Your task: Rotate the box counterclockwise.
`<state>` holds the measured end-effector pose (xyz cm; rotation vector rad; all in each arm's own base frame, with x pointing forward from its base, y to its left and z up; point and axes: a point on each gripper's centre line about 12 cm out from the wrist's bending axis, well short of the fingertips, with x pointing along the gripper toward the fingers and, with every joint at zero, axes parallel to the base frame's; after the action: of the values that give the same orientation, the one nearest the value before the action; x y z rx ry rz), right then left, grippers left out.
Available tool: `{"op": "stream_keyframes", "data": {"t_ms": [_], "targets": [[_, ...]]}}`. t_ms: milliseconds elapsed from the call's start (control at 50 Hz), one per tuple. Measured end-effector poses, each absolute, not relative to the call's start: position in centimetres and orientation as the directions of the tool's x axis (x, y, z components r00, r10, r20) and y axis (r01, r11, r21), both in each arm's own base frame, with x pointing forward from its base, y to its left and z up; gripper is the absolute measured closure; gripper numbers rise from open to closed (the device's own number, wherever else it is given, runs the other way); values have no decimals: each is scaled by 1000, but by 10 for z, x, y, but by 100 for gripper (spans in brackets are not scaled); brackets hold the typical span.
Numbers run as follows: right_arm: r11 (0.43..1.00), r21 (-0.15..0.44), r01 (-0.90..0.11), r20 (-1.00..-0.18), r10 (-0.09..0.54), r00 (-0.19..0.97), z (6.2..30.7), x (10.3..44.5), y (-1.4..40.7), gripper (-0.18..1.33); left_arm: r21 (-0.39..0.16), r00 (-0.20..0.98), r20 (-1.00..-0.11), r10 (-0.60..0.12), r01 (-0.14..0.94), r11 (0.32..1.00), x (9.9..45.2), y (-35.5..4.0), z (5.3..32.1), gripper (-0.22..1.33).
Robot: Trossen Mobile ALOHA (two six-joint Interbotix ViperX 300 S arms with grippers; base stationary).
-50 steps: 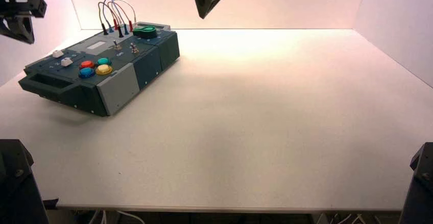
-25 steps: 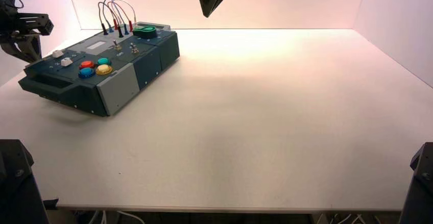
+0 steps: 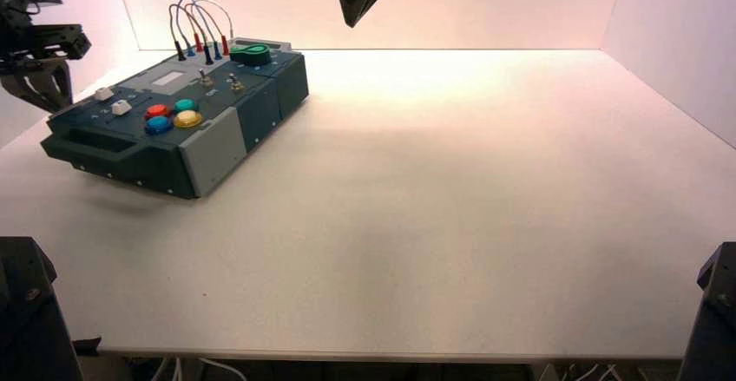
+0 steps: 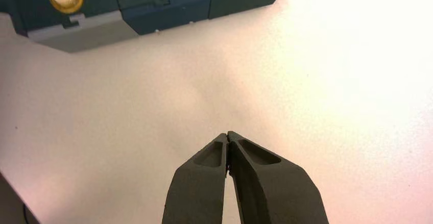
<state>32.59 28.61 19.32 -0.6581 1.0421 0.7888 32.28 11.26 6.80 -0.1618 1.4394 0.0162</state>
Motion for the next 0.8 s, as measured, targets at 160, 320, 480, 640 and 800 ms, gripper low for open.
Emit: {"op": "stream_keyframes", "data": {"t_ms": [160,320,480,640,800], "targets": [[561,-106,-821,-922,255,293,195,325,286,129,-128,75,-990,-122,-73,989,318,94,59,127],[562,-108,-820,-918,260,300,197,325,285,129,-146,29,-989,-144,-51,988,311,81,53,127],[564,-113,-818,-909,273,314,202,323,284,129,-135,69,-989,-131,-46,990,311,79,63,127],[570,-116,-813,-906,275,322,206,321,277,129,-101,183,-979,-95,-26,995,318,77,95,127],[587,-112,-802,-909,266,322,207,316,265,129,-62,298,-953,-53,-20,998,317,77,127,127]]}}
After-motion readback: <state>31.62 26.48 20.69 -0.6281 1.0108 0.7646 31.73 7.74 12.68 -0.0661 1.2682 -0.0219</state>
